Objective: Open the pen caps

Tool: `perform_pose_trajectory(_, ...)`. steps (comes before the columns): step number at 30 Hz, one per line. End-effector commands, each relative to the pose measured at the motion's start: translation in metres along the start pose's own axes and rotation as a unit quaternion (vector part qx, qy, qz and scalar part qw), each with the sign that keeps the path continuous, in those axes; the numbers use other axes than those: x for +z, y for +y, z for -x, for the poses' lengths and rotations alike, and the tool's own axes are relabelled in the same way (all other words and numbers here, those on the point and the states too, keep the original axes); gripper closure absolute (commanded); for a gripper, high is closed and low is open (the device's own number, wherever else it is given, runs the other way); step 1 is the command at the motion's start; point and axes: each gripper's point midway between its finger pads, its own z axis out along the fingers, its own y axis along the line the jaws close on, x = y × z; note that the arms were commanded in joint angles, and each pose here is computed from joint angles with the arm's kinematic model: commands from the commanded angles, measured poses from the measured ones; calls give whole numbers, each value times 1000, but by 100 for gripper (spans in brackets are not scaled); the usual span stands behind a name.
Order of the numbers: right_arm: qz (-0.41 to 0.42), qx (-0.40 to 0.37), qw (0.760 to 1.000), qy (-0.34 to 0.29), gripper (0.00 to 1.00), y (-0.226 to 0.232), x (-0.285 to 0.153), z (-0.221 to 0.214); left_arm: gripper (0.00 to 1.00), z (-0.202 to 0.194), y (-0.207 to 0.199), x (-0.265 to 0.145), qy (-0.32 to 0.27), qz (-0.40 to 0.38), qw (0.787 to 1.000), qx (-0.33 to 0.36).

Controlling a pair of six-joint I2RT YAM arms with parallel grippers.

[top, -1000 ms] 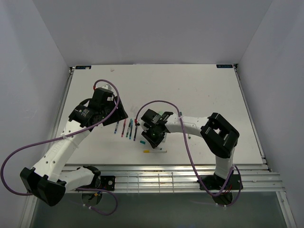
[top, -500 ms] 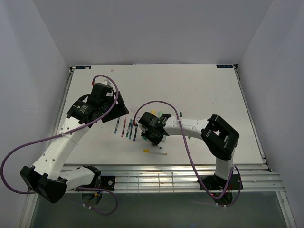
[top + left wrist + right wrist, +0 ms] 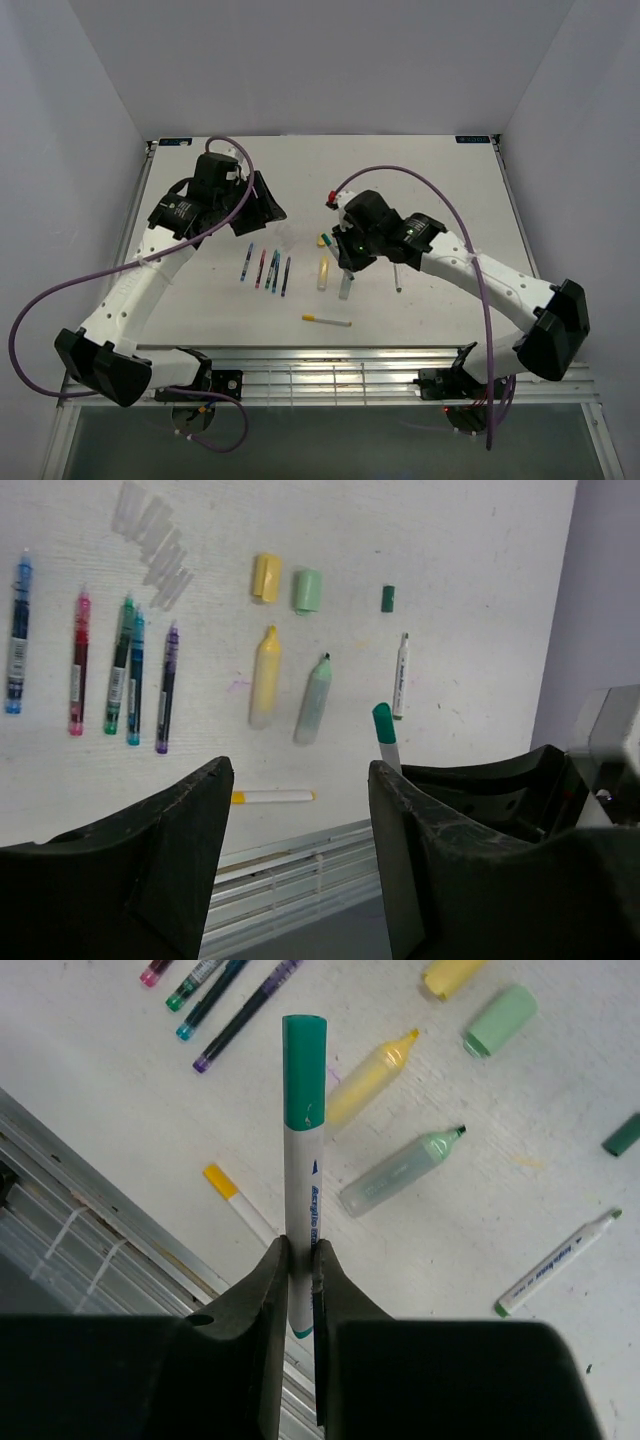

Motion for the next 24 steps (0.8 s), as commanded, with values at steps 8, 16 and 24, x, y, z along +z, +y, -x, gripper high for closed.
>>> perform_pose_trajectory(8,83,121,989,0,92,7,-41,-48,36,-32,-85,6,109,-275,955,3)
perform_pose_trajectory(16,184,201,961,-53,92,23,-68,-14,37,-68,-99,12,196,-376,905,-47)
perform_pose_trajectory(24,259,220,937,-78,92,44,-76,17,36,-71,-107,6,182,-393,900,-44)
